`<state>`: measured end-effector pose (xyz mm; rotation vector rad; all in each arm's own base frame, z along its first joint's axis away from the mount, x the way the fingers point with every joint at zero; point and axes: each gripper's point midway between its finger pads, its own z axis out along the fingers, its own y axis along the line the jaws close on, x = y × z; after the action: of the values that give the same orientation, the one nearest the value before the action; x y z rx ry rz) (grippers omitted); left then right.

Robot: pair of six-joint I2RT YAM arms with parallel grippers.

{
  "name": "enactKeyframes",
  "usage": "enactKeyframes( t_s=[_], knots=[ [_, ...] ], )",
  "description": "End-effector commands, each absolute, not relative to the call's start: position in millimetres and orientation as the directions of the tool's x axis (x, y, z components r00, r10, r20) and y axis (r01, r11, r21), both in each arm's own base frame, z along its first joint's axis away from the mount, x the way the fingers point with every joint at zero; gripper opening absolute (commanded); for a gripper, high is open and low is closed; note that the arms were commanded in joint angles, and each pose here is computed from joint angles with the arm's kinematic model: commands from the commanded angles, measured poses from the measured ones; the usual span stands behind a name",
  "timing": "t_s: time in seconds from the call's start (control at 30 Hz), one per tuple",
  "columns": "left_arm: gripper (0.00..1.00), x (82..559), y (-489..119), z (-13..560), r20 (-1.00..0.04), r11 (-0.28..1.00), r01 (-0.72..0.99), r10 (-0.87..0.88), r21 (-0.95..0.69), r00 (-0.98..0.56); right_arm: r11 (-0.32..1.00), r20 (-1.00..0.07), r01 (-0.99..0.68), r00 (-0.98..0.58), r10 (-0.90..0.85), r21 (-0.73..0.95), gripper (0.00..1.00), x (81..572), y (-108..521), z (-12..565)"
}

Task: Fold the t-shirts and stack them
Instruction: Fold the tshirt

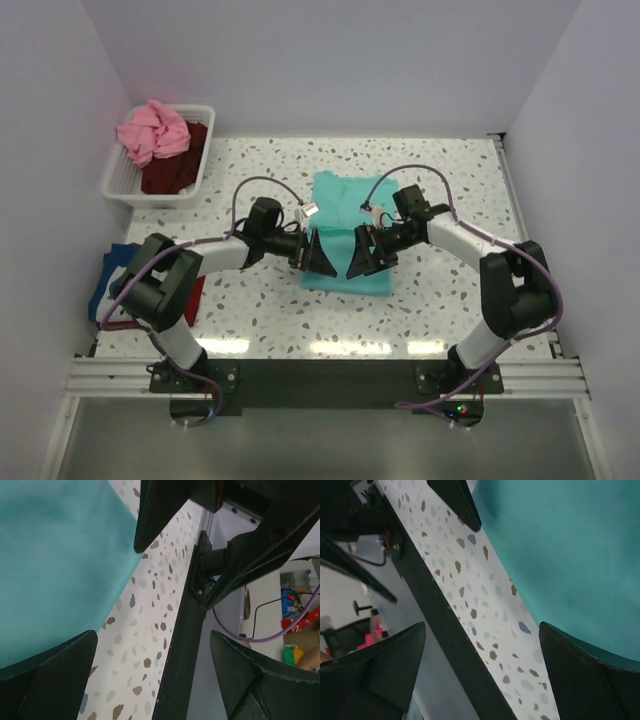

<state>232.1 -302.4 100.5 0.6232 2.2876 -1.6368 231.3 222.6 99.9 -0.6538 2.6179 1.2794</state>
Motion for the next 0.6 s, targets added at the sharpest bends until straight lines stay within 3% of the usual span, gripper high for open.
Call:
enactKeyframes(
  t_s=[0.0,0.37,0.57],
  knots=[
    [1.00,254.7,-321.5,125.3,-0.444,0.211,0.452,0.086,-0.867,-0.892,0.486,-0.241,-0.288,-0.958,-0.157,0.825,0.99,248.9,248.0,111.3],
    [1.00,233.8,-295.8,41.6,-0.216,0.336,0.240,0.108,-0.911,-0.970,0.551,0.036,-0.046,-0.990,-0.137,0.833,0.99,212.9,213.3,51.3],
    [1.00,243.2,-263.5,3.7,-0.123,0.422,0.129,0.042,-0.897,-0.992,0.618,0.115,-0.005,-0.982,-0.153,0.786,0.99,203.1,185.6,15.0]
  ],
)
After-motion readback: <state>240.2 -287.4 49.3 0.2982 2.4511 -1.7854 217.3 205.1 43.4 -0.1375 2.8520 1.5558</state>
